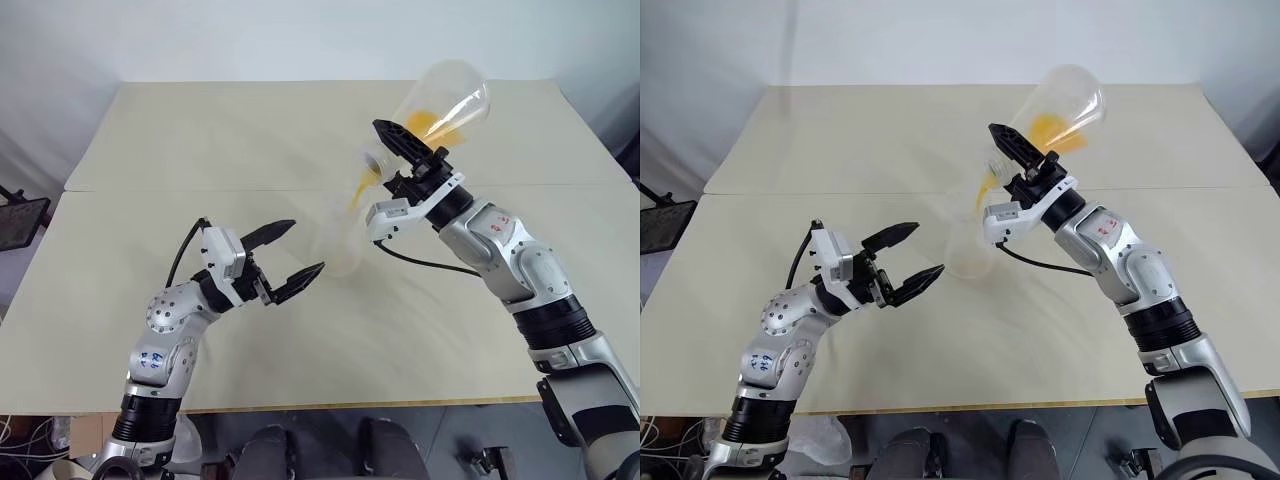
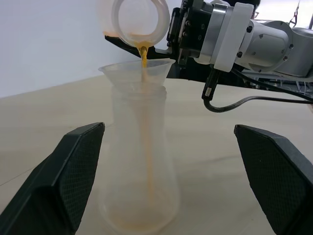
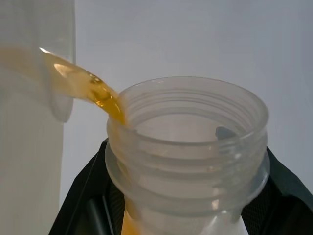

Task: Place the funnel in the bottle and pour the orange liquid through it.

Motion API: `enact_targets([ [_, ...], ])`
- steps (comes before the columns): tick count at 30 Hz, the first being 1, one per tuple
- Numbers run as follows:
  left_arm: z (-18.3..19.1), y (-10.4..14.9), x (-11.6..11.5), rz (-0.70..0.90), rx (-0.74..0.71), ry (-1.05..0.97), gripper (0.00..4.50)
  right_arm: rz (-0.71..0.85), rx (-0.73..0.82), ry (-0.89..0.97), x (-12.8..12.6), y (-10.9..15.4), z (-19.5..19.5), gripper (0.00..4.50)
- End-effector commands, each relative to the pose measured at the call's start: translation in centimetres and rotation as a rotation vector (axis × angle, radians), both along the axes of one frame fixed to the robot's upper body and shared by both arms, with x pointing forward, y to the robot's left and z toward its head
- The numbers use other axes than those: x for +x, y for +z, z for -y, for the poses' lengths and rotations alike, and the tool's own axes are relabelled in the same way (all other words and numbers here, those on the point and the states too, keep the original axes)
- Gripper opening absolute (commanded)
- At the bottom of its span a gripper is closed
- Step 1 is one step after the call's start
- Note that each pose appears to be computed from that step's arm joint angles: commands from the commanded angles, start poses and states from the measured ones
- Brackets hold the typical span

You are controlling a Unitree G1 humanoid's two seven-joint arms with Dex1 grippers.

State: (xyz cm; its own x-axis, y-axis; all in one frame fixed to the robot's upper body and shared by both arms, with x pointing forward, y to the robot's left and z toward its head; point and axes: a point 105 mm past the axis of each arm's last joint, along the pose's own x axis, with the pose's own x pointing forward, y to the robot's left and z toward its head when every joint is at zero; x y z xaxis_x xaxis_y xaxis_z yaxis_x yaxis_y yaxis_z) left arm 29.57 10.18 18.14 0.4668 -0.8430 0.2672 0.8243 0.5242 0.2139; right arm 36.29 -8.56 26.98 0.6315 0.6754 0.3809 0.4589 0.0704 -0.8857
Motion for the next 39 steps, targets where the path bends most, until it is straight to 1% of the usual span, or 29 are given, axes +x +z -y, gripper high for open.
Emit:
enact_targets([
  [1,0.3,1.0,-0.7,0.055,-0.007,-0.009,4.5,0.077,0.024,0.028,-0.7,2.0,-0.4,2.47],
  [22,0.4,0.7,-0.8,0.053,-0.028,0.013,4.5,0.116,-0.006,0.059,-1.3,2.4,-1.1,2.47],
  [27,0.3,1.0,-1.1,0.067,-0.067,0.014,4.5,0.125,-0.001,0.077,-1.5,2.5,-1.3,2.47],
  [34,0.3,0.8,-1.5,0.067,-0.068,0.015,4.5,0.126,-0.002,0.075,-1.5,2.4,-1.3,2.47],
  [39,0.4,1.1,-1.7,0.069,-0.094,-0.004,4.5,0.127,-0.004,0.081,-1.5,2.4,-1.6,2.47],
])
